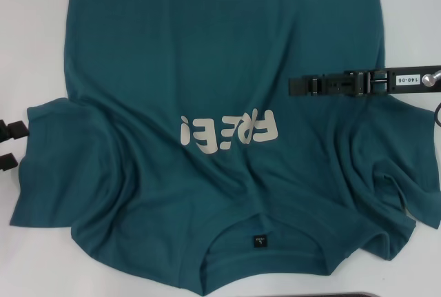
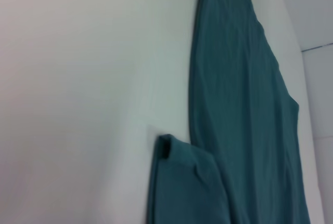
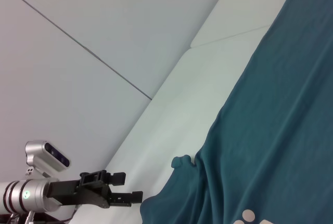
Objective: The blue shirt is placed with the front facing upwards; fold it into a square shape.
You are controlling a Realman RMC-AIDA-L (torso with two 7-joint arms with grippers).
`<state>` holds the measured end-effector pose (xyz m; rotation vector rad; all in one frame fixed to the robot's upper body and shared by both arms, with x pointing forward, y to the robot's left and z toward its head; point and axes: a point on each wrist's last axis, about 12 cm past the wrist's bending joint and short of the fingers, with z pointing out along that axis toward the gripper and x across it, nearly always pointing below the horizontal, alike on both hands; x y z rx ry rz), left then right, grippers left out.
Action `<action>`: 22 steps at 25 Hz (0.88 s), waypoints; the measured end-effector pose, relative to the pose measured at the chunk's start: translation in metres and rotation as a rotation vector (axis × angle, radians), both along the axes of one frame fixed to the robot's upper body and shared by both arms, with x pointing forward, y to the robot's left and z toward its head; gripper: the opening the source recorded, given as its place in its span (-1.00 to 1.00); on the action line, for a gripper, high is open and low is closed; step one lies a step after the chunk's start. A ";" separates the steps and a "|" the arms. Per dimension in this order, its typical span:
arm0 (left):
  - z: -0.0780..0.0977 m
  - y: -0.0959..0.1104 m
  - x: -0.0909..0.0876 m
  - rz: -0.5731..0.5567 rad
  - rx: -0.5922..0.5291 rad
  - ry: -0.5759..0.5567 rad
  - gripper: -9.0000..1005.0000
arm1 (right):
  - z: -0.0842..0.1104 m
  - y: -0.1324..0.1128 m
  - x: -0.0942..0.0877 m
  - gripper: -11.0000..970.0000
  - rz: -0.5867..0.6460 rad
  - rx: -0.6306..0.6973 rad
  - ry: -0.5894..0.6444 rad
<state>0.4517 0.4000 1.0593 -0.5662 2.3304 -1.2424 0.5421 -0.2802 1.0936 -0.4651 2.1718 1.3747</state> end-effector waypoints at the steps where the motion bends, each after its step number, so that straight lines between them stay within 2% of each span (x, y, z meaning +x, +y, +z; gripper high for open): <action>1: -0.001 0.001 -0.001 0.005 0.004 0.004 0.80 | 0.000 0.000 0.000 0.94 0.000 0.000 0.000; 9: -0.005 0.002 -0.004 0.011 0.019 0.034 0.80 | 0.000 -0.001 0.000 0.94 -0.001 -0.002 0.000; 22: -0.008 -0.003 0.003 -0.003 0.027 0.050 0.80 | 0.000 -0.001 0.000 0.94 -0.001 -0.001 0.001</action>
